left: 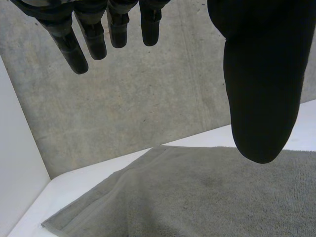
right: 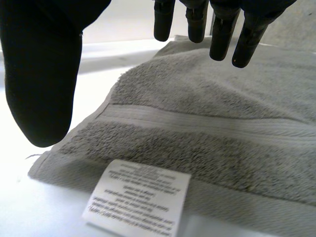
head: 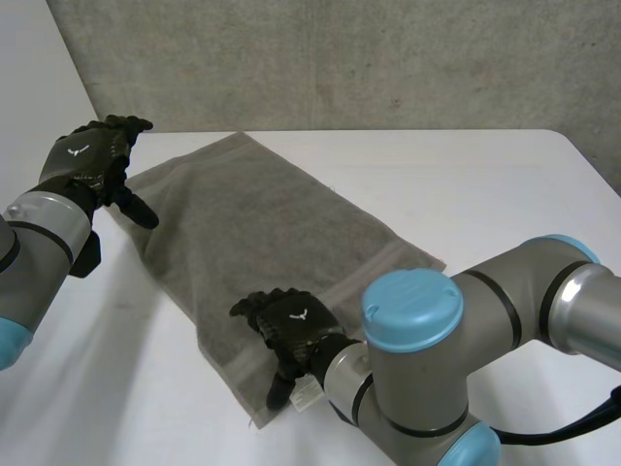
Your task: Fold the towel.
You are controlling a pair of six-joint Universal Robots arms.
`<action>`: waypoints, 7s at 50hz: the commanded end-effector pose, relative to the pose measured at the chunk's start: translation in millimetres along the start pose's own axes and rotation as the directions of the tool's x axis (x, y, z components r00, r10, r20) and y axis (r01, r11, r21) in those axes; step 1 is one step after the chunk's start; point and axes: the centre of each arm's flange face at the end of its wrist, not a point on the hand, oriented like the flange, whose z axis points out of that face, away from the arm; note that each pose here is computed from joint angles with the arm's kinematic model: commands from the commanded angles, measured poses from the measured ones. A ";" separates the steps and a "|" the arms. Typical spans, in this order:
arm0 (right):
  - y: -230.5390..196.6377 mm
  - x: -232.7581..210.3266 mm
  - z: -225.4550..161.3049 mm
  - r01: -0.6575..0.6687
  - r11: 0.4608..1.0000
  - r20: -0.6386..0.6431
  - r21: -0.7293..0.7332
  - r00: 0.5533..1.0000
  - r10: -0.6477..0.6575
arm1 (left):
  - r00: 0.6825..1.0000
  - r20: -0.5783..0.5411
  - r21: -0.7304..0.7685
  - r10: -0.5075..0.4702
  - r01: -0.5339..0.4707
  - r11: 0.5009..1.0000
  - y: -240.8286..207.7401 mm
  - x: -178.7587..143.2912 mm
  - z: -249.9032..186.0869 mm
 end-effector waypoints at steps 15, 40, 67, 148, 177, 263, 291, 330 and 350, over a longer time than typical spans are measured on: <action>26.2 -6.9 9.6 -0.006 1.000 0.017 -0.031 1.000 0.006 | 1.000 -0.003 -0.017 0.003 -0.003 1.000 6.2 1.4 -2.0; 28.8 -8.9 14.2 0.003 1.000 0.026 -0.006 1.000 -0.003 | 1.000 -0.004 -0.023 0.003 -0.003 1.000 8.1 2.3 -2.4; 25.9 -1.5 17.4 0.056 0.998 -0.040 0.014 0.998 -0.056 | 1.000 -0.007 -0.024 0.001 -0.002 1.000 7.8 3.3 -3.1; -42.8 236.6 -117.1 0.123 0.983 -0.486 -0.135 0.857 -0.174 | 0.985 -0.117 -0.120 0.125 -0.139 0.983 41.4 11.0 2.0; -24.8 307.9 -131.5 0.085 0.988 -0.611 -0.131 0.778 -0.148 | 0.856 -0.452 -0.084 0.249 -0.319 0.944 108.2 36.3 63.1; -8.4 312.3 -123.3 0.070 0.986 -0.598 -0.151 0.787 -0.148 | 0.842 -0.447 -0.139 0.301 -0.398 0.907 142.6 48.2 97.2; -8.0 311.7 -123.5 0.072 0.986 -0.597 -0.154 0.788 -0.150 | 0.843 -0.456 -0.189 0.287 -0.407 0.894 146.9 50.2 89.2; -9.0 310.4 -124.3 0.073 0.986 -0.597 -0.152 0.788 -0.151 | 0.841 -0.432 -0.099 0.326 -0.404 0.909 115.7 51.0 75.4; -8.7 309.2 -124.2 0.072 0.986 -0.595 -0.154 0.790 -0.150 | 0.793 -0.446 -0.067 0.416 -0.493 0.868 142.1 48.6 69.7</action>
